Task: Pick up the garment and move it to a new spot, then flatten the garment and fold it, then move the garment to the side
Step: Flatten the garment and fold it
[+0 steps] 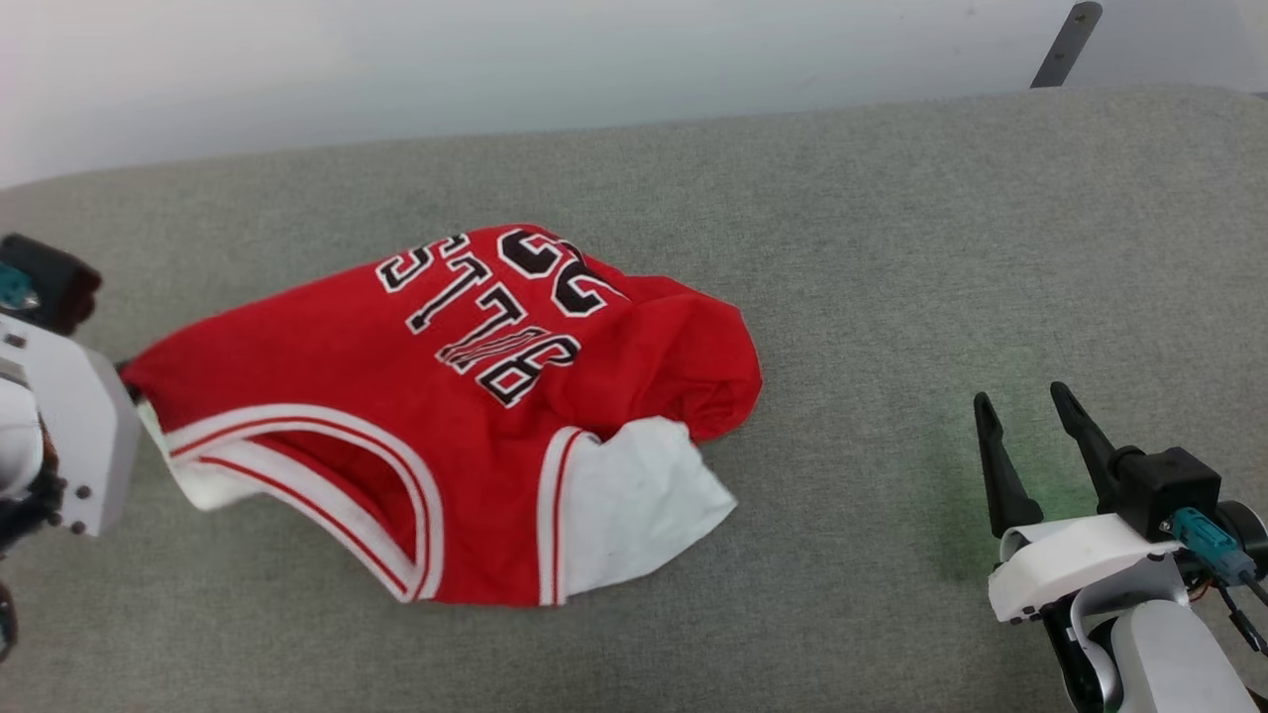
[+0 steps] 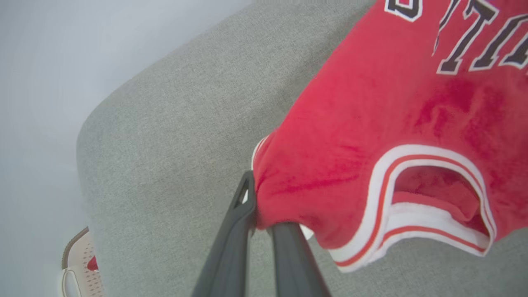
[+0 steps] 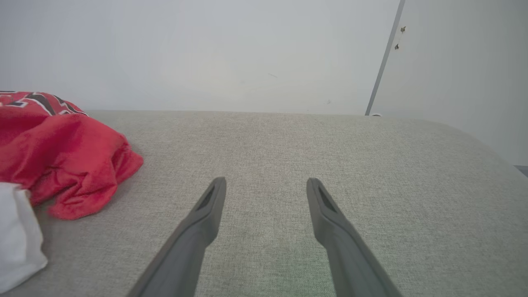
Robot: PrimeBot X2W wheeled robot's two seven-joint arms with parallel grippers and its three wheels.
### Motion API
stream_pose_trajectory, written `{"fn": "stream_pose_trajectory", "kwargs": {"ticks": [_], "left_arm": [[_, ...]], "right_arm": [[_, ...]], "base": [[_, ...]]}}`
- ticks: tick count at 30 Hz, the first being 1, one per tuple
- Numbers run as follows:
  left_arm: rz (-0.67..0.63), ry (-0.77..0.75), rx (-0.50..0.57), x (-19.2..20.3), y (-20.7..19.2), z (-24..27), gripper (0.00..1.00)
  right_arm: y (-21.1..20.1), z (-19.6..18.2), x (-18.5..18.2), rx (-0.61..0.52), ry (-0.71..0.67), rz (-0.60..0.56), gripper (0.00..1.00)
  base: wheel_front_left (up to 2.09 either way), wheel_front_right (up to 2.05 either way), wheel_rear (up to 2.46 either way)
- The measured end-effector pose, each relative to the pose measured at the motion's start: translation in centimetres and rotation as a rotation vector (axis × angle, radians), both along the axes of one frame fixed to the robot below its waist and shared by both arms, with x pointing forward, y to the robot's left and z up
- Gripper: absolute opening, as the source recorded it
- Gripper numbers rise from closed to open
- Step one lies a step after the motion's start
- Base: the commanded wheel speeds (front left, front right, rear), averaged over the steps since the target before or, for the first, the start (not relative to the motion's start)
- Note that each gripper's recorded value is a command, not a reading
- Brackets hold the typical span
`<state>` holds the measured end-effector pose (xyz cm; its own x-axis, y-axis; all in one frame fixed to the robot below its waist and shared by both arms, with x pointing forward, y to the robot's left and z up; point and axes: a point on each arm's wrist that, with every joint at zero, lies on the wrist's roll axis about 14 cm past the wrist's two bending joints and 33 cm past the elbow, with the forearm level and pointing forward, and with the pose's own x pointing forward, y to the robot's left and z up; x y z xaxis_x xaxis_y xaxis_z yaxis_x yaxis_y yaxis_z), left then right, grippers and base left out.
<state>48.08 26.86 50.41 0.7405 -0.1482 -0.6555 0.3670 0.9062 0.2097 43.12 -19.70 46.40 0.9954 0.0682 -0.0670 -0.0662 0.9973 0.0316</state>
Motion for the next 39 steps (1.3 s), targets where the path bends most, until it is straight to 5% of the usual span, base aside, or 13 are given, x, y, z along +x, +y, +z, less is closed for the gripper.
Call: {"fn": "stream_pose_trajectory", "kwargs": {"ticks": [24,26,27,28,29,39], "left_arm": [[0.061,0.162,-0.217,-3.6,-3.8,-9.3,0.02],[0.074,0.181,-0.237,-4.1,-4.0,-9.8,0.27],[0.076,0.186,-0.237,-4.3,-4.0,-9.9,0.48],[0.076,0.186,-0.237,-4.3,-4.0,-9.9,0.82],[0.080,0.188,-0.239,-4.4,-3.9,-9.9,1.00],[0.105,0.122,-0.232,-4.2,-3.1,-7.1,1.00]], "right_arm": [[0.7,-1.3,0.7,0.012,0.029,0.013,1.00],[0.9,-1.1,0.6,0.012,0.027,0.018,1.00],[0.9,-1.1,0.6,0.012,0.025,0.019,1.00],[0.9,-1.1,0.6,0.012,0.025,0.019,1.00],[0.9,-1.0,0.6,0.011,0.023,0.020,1.00],[1.1,-0.3,-0.3,0.009,0.011,0.030,1.00]], "base": [[0.00,0.00,0.00],[0.00,0.00,0.00],[0.00,0.00,0.00],[0.00,0.00,0.00],[0.00,0.00,0.00],[0.00,0.00,0.00]]}}
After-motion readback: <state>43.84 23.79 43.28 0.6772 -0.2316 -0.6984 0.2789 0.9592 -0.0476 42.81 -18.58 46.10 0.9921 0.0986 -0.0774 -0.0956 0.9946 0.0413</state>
